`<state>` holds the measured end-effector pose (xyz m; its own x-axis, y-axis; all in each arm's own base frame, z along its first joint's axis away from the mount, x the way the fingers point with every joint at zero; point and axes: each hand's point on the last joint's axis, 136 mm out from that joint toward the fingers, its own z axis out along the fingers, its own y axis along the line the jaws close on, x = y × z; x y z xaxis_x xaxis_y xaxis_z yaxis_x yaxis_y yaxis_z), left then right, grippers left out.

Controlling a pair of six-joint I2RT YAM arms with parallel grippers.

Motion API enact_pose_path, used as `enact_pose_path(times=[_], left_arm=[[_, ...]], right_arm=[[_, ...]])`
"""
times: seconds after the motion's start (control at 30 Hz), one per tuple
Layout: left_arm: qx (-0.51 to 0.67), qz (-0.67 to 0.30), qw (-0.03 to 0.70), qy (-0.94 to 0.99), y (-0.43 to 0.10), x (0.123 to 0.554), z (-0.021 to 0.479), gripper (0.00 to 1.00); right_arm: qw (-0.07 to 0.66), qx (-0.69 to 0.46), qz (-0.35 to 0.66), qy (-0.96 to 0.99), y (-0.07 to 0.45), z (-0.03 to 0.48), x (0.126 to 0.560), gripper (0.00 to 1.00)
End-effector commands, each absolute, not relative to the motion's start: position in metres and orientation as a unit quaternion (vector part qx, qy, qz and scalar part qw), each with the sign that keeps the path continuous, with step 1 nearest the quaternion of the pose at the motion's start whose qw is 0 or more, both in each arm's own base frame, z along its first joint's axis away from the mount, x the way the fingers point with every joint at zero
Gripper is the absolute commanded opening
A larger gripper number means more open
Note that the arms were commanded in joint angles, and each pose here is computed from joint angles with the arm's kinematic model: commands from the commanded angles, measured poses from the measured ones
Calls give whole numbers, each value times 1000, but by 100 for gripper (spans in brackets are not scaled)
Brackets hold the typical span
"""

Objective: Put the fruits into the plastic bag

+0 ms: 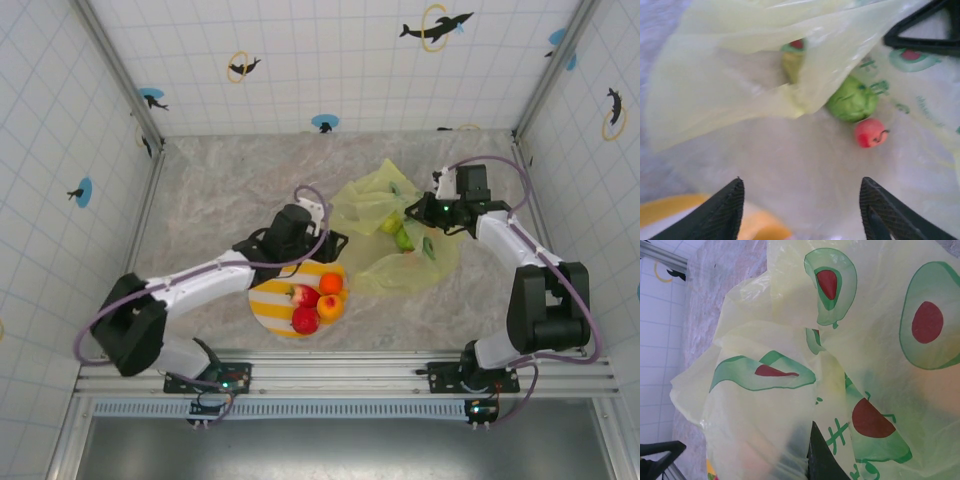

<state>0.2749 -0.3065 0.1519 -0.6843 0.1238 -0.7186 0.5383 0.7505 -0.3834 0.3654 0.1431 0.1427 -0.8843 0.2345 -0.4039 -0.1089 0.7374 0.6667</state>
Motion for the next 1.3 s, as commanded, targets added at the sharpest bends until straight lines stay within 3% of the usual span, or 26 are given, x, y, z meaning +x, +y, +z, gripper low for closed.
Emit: enact_pose_path(times=[0.0,0.27,0.67,0.93,1.27], left_arm=[[178,-216,308,909,-260,254,121,70],[148,-181,207,950,-217,208,88,85],[160,-157,133,965,-216,194,51,88],[164,-126,123,971,-206,196,40,88],[81,-95,205,971,-173,230,61,84]], right_arm=[[247,27,359,900,142,148,362,5],[243,29,362,900,144,145,363,5],[243,28,362,900,145,145,364,5],[241,28,362,900,143,143,365,5],[242,28,360,901,143,143,364,5]])
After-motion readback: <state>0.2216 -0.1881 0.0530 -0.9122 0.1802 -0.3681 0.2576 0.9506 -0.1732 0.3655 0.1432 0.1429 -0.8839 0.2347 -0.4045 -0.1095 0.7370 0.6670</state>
